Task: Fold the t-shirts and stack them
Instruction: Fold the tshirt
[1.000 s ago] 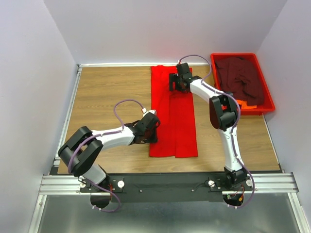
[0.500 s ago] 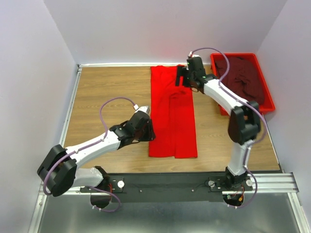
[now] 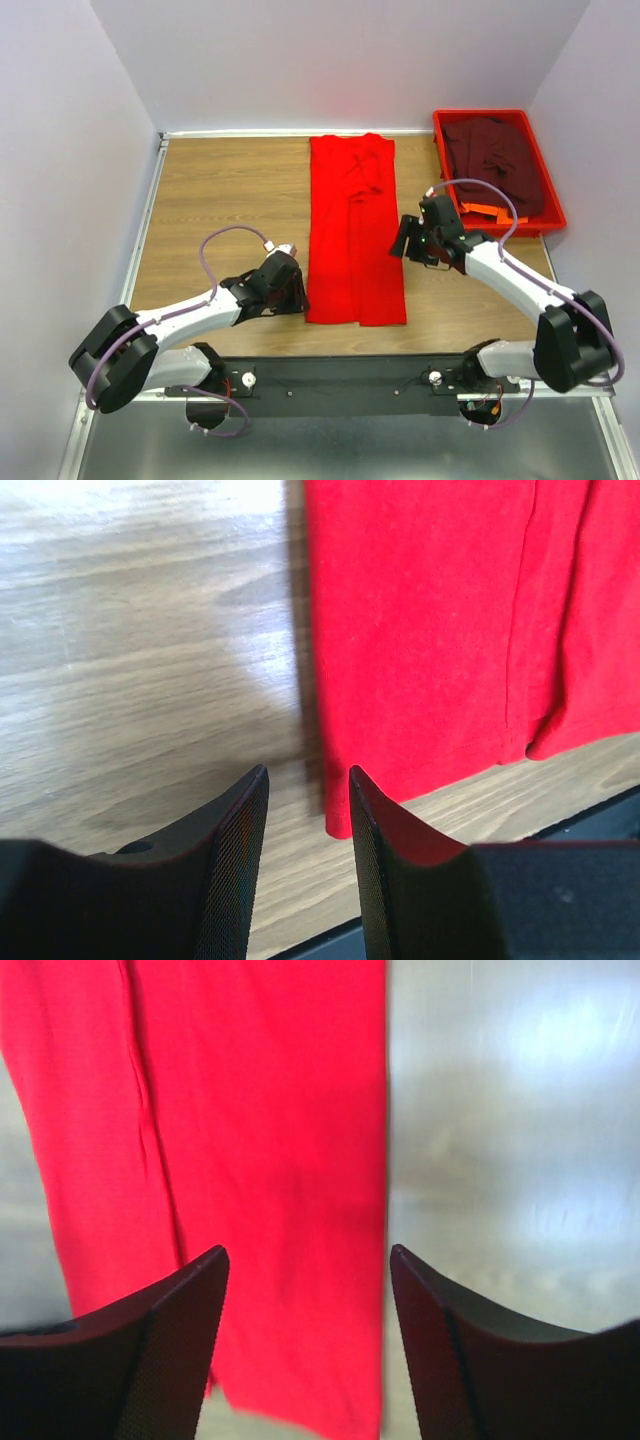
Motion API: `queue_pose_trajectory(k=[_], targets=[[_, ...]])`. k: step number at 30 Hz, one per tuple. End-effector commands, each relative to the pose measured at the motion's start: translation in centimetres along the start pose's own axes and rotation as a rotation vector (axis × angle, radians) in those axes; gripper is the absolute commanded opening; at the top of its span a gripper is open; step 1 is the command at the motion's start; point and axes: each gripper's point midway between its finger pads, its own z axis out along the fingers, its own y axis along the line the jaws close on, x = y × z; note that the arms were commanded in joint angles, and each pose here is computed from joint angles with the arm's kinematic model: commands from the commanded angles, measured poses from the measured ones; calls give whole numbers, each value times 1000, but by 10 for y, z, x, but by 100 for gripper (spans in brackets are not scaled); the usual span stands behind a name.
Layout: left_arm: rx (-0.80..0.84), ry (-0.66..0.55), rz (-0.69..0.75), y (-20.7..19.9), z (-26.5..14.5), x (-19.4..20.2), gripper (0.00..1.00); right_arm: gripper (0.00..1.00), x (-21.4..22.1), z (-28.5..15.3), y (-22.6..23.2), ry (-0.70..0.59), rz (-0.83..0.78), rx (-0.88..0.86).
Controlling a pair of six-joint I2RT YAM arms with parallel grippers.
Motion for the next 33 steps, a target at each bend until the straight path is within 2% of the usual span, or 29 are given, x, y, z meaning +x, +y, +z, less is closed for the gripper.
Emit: queue_pose_trajectory(k=[1,7,11,15,18,29,33], targets=[[68,0,-29,-13,-1,3,46,68,38,-16,1,91,82,-62],[90,-14,-42,-16,-4,2,46,62,85,-24,-11,205,124,-76],[72,24,-34,-13,2,12,45,58,106,-30,-17,259,149,-72],[66,50,-25,-13,6,19,43,56,120,-33,-23,291,168,-65],[56,64,-20,-11,9,23,43,50,131,-34,-25,320,199,-60],[43,104,6,-9,16,31,39,46,159,-32,-41,382,241,-5],[44,112,8,-8,17,32,35,45,167,-31,-42,415,248,-4]])
